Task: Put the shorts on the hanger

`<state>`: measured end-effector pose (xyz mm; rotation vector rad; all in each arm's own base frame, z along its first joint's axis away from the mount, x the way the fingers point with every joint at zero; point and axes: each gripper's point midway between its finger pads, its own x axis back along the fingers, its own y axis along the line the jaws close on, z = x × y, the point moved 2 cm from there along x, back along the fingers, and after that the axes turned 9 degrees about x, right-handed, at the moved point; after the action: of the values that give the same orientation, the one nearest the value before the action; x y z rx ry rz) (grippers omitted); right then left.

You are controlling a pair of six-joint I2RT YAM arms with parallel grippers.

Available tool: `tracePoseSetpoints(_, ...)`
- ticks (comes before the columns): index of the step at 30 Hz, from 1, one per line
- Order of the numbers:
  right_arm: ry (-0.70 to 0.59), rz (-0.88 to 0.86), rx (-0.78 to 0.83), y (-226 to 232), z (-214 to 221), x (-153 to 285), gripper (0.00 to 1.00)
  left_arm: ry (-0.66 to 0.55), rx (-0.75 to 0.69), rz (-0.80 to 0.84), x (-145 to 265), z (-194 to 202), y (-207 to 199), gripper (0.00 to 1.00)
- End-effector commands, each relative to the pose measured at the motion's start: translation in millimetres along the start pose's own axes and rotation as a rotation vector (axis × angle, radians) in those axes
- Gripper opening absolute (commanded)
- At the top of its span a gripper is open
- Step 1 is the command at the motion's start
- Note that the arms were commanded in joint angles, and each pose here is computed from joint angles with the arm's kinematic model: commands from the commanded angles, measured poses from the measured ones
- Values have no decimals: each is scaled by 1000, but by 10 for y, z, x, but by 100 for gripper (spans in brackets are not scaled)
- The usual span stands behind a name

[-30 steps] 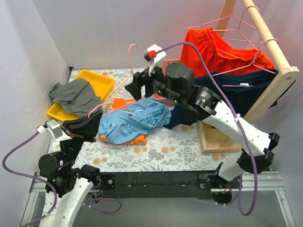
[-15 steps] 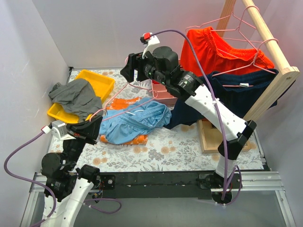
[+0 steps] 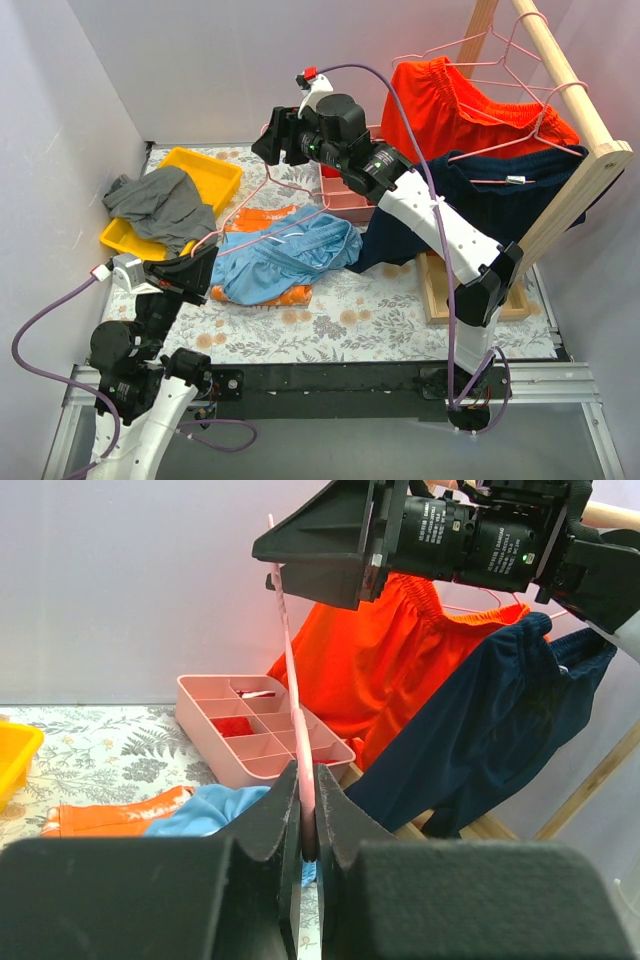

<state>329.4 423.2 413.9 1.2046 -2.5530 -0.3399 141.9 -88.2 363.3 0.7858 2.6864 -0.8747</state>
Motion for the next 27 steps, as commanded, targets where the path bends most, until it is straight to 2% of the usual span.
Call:
tracePoseSetpoints(1,-51,-115,-52,239,-126,40,71,33,-3,4,-30,70,17,0)
tracePoseSetpoints(10,15,-110,-89,143,268,50,77,23,-23,-19,-66,38,57,0)
tracePoseSetpoints(14,-13,-123,-76,177,168,46,77,48,-17,-8,-79,94,54,0)
tracePoseSetpoints(19,-99,-121,-35,225,-220,31,77,93,-12,2,-51,174,43,0)
tracePoseSetpoints(23,-99,-132,-26,209,-249,-104,73,116,-5,9,-38,198,21,0)
tracePoseSetpoints(26,-97,-142,-16,214,-227,-127,55,142,1,-3,-36,219,27,0)
tracePoseSetpoints(27,-97,-149,-9,227,-218,-126,41,152,3,-7,-54,198,13,0)
